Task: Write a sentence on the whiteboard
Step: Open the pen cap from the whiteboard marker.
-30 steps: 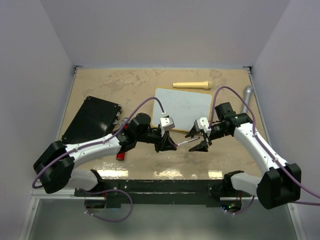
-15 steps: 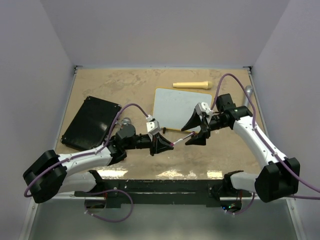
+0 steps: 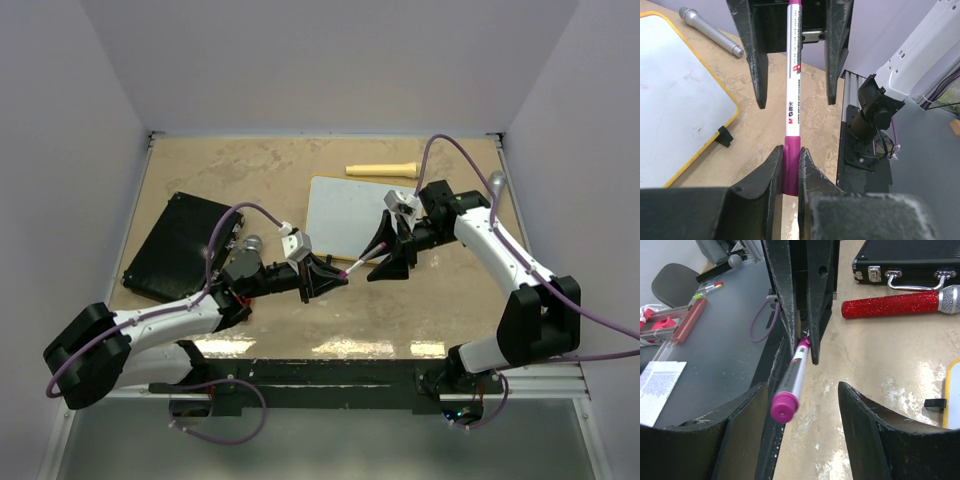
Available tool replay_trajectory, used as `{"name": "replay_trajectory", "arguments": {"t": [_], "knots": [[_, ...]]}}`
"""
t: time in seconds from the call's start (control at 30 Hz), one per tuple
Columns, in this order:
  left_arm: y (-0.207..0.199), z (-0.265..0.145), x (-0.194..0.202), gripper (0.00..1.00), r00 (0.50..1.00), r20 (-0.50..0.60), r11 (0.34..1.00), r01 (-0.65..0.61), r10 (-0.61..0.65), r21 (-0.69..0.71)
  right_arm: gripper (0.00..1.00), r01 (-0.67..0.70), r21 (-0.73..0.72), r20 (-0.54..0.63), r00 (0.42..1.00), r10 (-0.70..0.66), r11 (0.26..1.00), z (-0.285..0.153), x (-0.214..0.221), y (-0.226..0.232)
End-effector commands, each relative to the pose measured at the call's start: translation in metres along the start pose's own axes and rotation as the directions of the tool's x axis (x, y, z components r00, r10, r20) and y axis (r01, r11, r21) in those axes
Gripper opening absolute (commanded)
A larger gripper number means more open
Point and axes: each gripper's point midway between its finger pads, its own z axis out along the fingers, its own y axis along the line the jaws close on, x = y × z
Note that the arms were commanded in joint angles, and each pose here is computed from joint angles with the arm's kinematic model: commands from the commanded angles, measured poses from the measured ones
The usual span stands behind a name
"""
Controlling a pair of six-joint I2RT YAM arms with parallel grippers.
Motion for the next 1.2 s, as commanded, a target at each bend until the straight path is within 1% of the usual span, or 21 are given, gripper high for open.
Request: {"name": "replay_trajectory", "arguments": {"t": [0.0, 0.33, 0.43, 0.63, 0.7, 0.73, 0.8, 0.83, 0.87, 0.97, 1.0, 1.03, 1.07, 1.13, 1.17], "knots": [[0.002, 0.005, -0.019, 0.00, 0.997, 0.067, 1.000, -0.029, 0.029, 0.000, 0.61, 0.020, -0.030, 0.058, 0.998, -0.019, 0.999, 0.001, -0.022, 0.016], [0.003, 0.015, -0.013, 0.00, 0.999, 0.039, 0.999, -0.009, 0.007, 0.034, 0.57, 0.013, -0.049, 0.048, 0.999, -0.011, 0.999, 0.005, -0.020, 0.016], [0.002, 0.016, -0.012, 0.00, 0.999, 0.032, 0.999, -0.007, 0.006, 0.036, 0.55, 0.013, -0.057, 0.043, 0.999, -0.010, 0.998, 0.008, -0.018, 0.017], [0.003, 0.017, -0.013, 0.00, 0.999, 0.031, 0.999, -0.010, 0.008, 0.036, 0.46, 0.006, -0.063, 0.028, 1.000, -0.004, 0.998, 0.011, -0.015, 0.017], [0.004, 0.017, -0.012, 0.00, 1.000, 0.028, 0.999, -0.010, 0.009, 0.033, 0.38, 0.004, -0.062, 0.028, 1.000, -0.003, 0.998, 0.011, -0.016, 0.017], [0.004, 0.018, -0.011, 0.00, 1.000, 0.025, 0.999, -0.009, 0.008, 0.034, 0.28, 0.003, -0.063, 0.026, 1.000, -0.001, 0.998, 0.011, -0.016, 0.017], [0.004, 0.018, -0.011, 0.00, 1.000, 0.024, 0.999, -0.011, 0.010, 0.032, 0.17, 0.006, -0.065, 0.019, 1.000, -0.005, 0.998, 0.012, -0.015, 0.017], [0.004, 0.017, -0.011, 0.00, 1.000, 0.024, 0.999, -0.011, 0.010, 0.030, 0.02, 0.002, -0.064, 0.016, 1.000, -0.001, 0.998, 0.012, -0.015, 0.017], [0.005, 0.017, -0.012, 0.00, 1.000, 0.025, 1.000, -0.014, 0.013, 0.027, 0.00, 0.002, -0.065, 0.012, 1.000, -0.001, 0.998, 0.013, -0.015, 0.018], [0.005, 0.016, -0.013, 0.00, 0.999, 0.026, 0.999, -0.035, 0.035, 0.025, 0.00, 0.016, -0.057, 0.007, 1.000, -0.015, 0.998, 0.012, -0.017, 0.018], [0.005, 0.014, -0.012, 0.00, 0.999, 0.023, 0.999, -0.045, 0.045, 0.024, 0.00, 0.046, -0.048, 0.005, 0.999, -0.046, 0.998, 0.012, -0.020, 0.013], [0.005, 0.013, -0.009, 0.00, 0.998, 0.013, 0.998, -0.055, 0.055, 0.024, 0.00, 0.037, -0.038, -0.001, 0.999, -0.037, 0.999, 0.011, -0.025, 0.015], [0.004, 0.010, -0.012, 0.00, 0.995, 0.019, 0.994, -0.102, 0.102, 0.028, 0.00, 0.049, -0.028, -0.007, 0.999, -0.049, 0.998, 0.010, -0.028, 0.014], [0.005, 0.003, 0.000, 0.00, 0.990, -0.017, 0.990, -0.139, 0.139, 0.028, 0.00, 0.091, -0.004, -0.023, 0.996, -0.091, 0.996, 0.007, -0.036, 0.013], [0.006, 0.000, -0.001, 0.00, 0.981, -0.019, 0.981, -0.194, 0.194, 0.024, 0.00, 0.108, 0.006, -0.026, 0.994, -0.108, 0.994, 0.005, -0.039, 0.013]]}}
